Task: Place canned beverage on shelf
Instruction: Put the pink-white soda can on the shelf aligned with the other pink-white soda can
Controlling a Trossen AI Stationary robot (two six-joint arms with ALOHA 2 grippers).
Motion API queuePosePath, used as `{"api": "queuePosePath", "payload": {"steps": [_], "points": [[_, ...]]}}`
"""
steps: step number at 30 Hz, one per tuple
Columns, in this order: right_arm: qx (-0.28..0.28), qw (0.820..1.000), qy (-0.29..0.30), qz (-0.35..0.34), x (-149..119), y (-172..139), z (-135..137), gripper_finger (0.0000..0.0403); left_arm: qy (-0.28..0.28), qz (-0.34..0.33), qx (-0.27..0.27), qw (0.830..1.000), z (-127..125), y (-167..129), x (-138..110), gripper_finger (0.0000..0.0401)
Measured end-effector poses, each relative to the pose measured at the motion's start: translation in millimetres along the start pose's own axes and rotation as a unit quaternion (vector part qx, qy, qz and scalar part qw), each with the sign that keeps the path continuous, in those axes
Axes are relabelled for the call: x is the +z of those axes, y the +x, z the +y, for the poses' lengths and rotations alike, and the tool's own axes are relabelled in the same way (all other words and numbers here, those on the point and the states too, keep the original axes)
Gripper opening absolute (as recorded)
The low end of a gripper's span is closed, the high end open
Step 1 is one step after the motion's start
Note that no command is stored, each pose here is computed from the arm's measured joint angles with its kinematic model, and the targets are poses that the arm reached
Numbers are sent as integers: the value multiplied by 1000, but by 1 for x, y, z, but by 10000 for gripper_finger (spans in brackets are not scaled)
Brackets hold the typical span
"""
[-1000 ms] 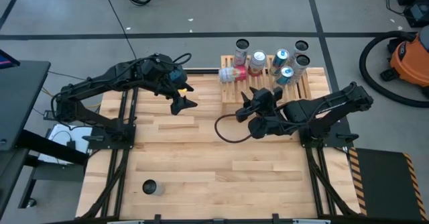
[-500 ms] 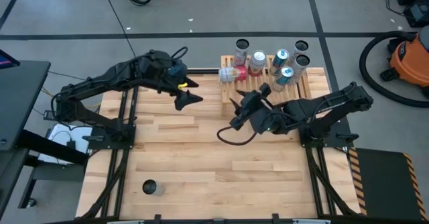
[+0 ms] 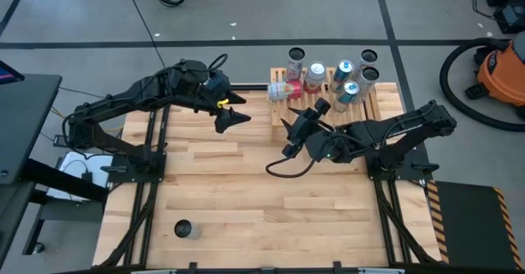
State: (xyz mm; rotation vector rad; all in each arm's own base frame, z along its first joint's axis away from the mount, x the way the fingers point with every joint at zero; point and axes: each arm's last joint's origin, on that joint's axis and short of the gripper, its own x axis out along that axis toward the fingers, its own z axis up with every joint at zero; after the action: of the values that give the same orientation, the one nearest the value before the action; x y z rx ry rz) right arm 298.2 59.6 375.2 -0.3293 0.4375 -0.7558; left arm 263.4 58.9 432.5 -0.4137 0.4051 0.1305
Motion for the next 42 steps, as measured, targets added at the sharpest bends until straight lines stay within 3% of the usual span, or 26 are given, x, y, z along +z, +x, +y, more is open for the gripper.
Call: {"api": "queuePosePath", "payload": {"steps": [15, 24, 31, 37, 42], "points": [[-15, 1000, -20, 11, -5, -5, 2, 191, 31, -10, -4, 999, -1, 0, 2, 369], [-51, 998, -20, -19, -1, -33, -5, 191, 130, -72, -15, 989, -5, -1, 14, 369], [-91, 995, -18, -23, 0, -38, -18, 191, 175, -67, -11, 982, -4, -1, 13, 369], [-84, 996, -16, -22, -2, -44, -24, 191, 217, -63, -1, 974, 3, 10, 14, 369], [-50, 998, -16, -17, -6, -47, -21, 191, 215, -66, -3, 974, 2, 14, 14, 369]]}}
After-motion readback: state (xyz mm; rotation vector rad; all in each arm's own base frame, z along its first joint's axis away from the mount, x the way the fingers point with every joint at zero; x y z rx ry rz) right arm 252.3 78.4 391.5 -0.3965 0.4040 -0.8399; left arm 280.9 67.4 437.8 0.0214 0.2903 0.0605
